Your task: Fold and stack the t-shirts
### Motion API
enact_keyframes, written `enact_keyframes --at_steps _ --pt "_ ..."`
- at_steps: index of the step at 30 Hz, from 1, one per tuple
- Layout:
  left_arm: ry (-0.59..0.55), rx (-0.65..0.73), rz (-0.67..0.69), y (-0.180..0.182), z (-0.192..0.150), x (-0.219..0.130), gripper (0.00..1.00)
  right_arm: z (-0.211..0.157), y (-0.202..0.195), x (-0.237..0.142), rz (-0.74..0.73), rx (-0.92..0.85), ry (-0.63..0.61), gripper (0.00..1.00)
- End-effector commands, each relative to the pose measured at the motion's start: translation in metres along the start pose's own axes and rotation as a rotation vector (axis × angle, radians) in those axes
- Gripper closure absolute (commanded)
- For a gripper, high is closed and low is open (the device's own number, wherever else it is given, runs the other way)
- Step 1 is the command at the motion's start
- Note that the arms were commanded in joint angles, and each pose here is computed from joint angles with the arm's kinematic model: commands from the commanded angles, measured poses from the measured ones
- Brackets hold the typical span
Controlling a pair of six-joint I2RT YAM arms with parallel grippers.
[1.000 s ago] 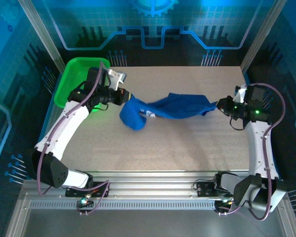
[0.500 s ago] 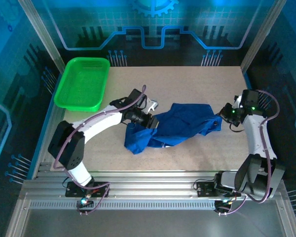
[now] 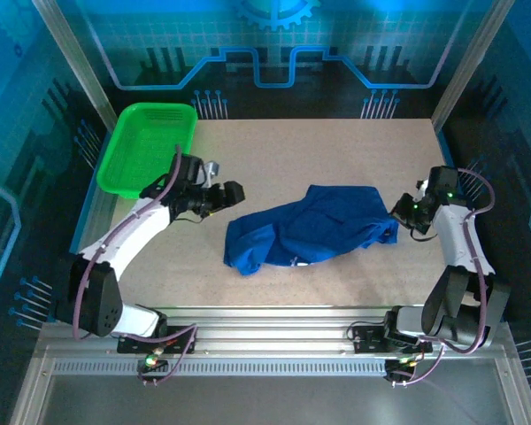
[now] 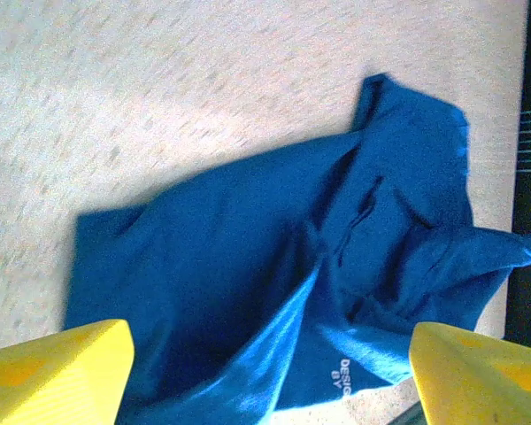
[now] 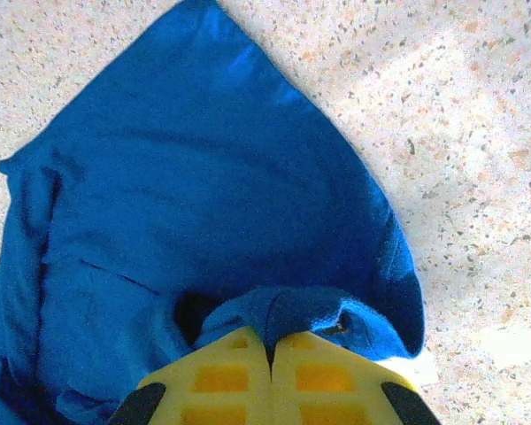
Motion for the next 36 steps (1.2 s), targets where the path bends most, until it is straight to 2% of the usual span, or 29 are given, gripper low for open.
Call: enact_keyframes --at_steps 1,6,13,20,26,31,36 --pt "0.136 -0.14 -0.019 0.021 -0.029 0.015 0.24 -0.003 -0.009 0.007 -0.035 0.015 0.025 0.96" --pt "0.203 -0.196 -0.108 0.026 -0.044 0.032 0.32 -0.006 -0.011 0.008 -0.047 0.007 0.03 0.96" --pt "0.275 -0.22 -0.059 0.042 -0.062 0.041 0.35 -0.008 -0.011 0.005 -0.043 0.001 0.028 0.96" --pt "0.29 -0.243 -0.044 0.051 -0.071 0.048 0.36 -0.009 -0.011 0.004 -0.033 0.007 0.024 0.96" --pt "0.28 -0.247 -0.098 0.043 -0.067 0.064 0.37 -0.012 -0.013 0.008 -0.037 0.014 0.036 0.96" --pt "0.297 -0.222 -0.116 0.033 -0.069 0.071 0.49 -0.015 -0.016 0.01 -0.045 0.016 0.04 0.96" --pt "0.312 -0.211 -0.115 0.031 -0.07 0.068 0.69 -0.018 -0.019 0.011 -0.05 0.019 0.04 0.96"
Point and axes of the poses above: each hand's point on the last joint's axis, 136 mm out from that joint toward the fingers, its own x axis out along the fingers, its own y axis along the line the jaws close on, z = x × y, the point moved 7 cm from there along -x, back along the fingers, and after that the axes turned 9 degrees about x, right-handed, at the moved point
